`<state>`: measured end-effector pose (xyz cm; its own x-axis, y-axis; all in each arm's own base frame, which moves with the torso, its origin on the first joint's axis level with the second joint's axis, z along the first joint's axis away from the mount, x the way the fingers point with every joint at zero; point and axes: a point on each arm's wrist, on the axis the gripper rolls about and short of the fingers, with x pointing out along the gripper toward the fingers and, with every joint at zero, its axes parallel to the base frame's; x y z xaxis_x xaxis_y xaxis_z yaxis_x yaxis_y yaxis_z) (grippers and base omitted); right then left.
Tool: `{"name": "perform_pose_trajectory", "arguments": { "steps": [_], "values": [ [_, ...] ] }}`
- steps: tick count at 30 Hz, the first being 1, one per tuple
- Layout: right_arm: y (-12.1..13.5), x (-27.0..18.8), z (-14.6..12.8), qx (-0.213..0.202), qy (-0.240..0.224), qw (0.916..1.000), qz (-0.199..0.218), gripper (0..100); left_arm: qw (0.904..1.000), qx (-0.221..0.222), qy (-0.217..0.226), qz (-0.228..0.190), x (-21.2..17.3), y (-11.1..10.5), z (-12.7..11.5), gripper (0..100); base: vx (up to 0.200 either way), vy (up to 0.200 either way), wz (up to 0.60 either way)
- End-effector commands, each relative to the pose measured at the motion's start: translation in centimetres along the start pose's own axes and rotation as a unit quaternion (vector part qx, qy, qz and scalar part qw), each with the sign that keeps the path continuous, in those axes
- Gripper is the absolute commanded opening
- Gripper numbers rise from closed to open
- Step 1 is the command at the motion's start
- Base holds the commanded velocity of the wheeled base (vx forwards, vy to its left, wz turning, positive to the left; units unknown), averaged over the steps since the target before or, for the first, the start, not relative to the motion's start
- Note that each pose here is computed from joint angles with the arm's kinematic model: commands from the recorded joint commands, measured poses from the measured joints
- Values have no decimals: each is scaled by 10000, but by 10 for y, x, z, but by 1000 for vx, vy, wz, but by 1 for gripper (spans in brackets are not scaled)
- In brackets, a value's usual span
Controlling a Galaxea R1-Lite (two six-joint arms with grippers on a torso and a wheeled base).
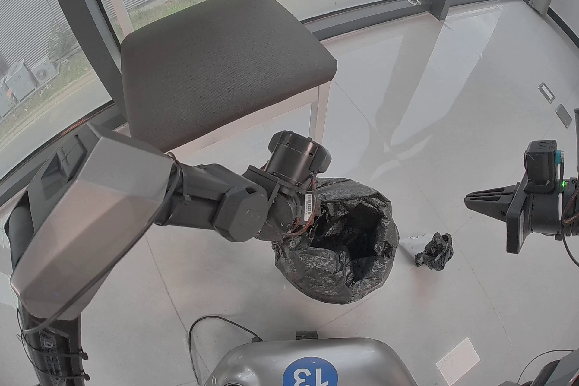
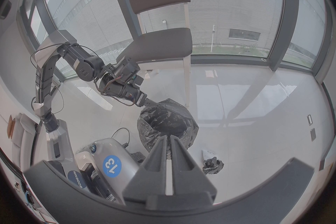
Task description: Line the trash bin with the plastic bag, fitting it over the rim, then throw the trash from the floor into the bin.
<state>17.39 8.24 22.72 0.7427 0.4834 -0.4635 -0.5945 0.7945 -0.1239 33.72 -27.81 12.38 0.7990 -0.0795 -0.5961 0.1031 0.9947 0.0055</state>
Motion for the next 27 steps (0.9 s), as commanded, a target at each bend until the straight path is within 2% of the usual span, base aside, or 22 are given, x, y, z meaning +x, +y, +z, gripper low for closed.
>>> {"name": "perform_pose_trajectory", "arguments": {
  "steps": [1, 3, 6, 9, 23, 24, 27],
  "values": [
    [0, -1, -1, -10, -3, 10000, 7, 0, 9996, 228, -146, -76, 1, -4, 1, 100, 0, 0, 0],
    [0, -1, -1, -10, -3, 10000, 7, 0, 9987, 493, -129, -78, 8, -7, -5, 100, 0, 0, 0],
    [0, -3, 0, -10, -32, 10000, -6, 0, 9968, 681, -351, -208, 12, -13, -8, 100, 0, 0, 0],
    [1, -5, -1, -11, -37, 10000, -15, 0, 9947, 928, -387, -222, 18, -14, -15, 100, 0, 0, 0],
    [1, -5, -2, 1, -2, 10000, 1, 0, 9946, 959, -335, -200, 30, -16, -25, 100, 0, 0, 0],
    [1, -5, -3, 2, 6, 10000, 2, 0, 9950, 920, -348, -185, 31, -15, -24, 0, 0, 0, 0],
    [1, -4, -4, 2, 7, 10000, -5, 0, 9956, 822, -396, -198, 34, -15, -24, 0, 0, 0, 0]
  ]
}}
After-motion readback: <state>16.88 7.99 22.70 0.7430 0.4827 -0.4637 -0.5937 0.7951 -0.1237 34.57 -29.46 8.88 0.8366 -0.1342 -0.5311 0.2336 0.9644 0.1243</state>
